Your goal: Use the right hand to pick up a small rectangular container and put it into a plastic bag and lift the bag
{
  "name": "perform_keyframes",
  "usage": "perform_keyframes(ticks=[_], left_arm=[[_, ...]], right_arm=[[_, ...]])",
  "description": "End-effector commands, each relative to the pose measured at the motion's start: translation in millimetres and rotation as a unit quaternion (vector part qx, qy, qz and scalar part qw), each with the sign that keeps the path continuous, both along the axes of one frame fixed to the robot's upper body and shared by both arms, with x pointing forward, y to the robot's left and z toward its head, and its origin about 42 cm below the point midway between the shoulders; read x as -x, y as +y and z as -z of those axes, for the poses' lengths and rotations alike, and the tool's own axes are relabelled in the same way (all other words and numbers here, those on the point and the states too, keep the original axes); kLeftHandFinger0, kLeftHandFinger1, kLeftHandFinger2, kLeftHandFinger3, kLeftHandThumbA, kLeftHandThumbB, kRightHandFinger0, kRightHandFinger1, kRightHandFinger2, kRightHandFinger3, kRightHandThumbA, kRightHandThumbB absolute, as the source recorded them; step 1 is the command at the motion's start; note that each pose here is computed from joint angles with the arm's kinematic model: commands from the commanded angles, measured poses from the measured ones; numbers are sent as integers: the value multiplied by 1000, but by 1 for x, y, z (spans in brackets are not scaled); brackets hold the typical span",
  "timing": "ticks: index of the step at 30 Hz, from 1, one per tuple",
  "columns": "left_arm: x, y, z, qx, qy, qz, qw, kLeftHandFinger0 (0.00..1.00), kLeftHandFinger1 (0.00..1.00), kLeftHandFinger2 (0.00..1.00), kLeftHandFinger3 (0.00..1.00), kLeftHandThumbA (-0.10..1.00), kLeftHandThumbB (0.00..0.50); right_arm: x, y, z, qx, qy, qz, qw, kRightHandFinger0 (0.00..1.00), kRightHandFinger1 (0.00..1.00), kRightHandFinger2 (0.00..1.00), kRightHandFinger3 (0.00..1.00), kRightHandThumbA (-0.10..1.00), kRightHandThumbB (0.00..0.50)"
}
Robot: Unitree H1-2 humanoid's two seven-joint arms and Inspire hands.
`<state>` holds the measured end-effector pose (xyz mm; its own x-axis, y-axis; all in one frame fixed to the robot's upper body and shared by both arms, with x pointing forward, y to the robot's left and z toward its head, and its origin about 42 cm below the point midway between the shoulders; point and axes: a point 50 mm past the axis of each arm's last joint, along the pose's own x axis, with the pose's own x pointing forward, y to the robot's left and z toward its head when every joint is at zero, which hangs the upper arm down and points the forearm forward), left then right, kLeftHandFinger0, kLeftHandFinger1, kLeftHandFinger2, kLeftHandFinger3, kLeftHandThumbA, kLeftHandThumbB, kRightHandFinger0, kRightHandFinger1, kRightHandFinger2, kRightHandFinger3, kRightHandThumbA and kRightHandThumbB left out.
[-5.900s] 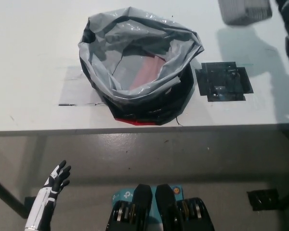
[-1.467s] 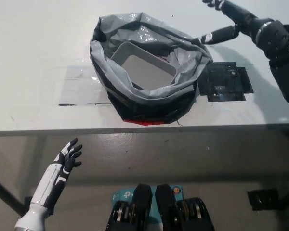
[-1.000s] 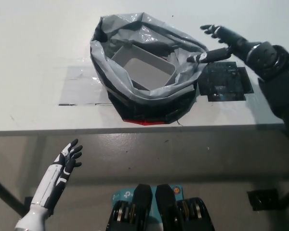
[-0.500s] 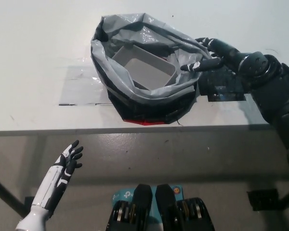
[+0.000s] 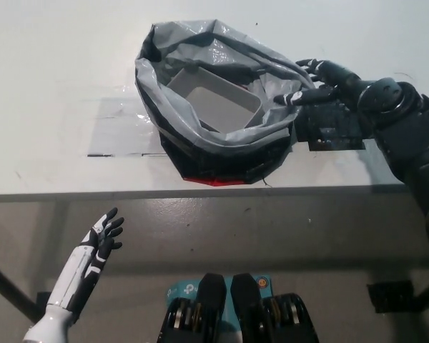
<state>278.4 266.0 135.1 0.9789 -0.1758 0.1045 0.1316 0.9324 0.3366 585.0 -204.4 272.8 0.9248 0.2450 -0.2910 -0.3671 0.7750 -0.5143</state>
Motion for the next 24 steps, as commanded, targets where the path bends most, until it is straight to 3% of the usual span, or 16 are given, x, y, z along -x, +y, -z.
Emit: perform_keyframes(ticks=[1, 4, 6, 8, 12, 16, 19, 24], left_arm=[[-4, 0, -10, -6, -31, 7, 999, 890, 940, 949, 1000, 1000, 71], [-6, -1, -11, -7, -32, 7, 999, 889, 936, 947, 1000, 1000, 67], [-7, -1, -12, -7, -32, 7, 999, 890, 934, 945, 1000, 1000, 75], [-7, -1, -12, -9, -31, 7, 999, 894, 937, 953, 1000, 1000, 71], [-7, -1, -13, -12, -32, 9, 999, 890, 936, 949, 1000, 1000, 75], [-9, -1, -15, -19, -37, 11, 999, 883, 938, 944, 1000, 1000, 82], [-10, -1, -16, -18, -38, 11, 999, 884, 938, 946, 1000, 1000, 82], [-10, -2, -17, -20, -39, 11, 999, 879, 932, 942, 1000, 1000, 90]], right_arm=[[-11, 16, -44, -72, -11, 23, 997, 1000, 1000, 1000, 1000, 787, 381], [-11, 20, -45, -85, 1, 28, 996, 1000, 1000, 1000, 1000, 805, 373], [-11, 25, -46, -113, 19, 30, 993, 926, 1000, 1000, 1000, 818, 331], [-11, 29, -47, -127, 24, 23, 991, 942, 1000, 1000, 1000, 863, 305], [-10, 33, -44, -163, 59, 15, 985, 1000, 1000, 1000, 1000, 906, 338], [-7, 40, -37, -248, 114, 17, 962, 1000, 1000, 1000, 1000, 783, 373], [-6, 42, -35, -253, 119, 13, 960, 1000, 1000, 1000, 1000, 792, 387], [-5, 46, -31, -239, 114, 3, 964, 1000, 1000, 1000, 1000, 839, 362]])
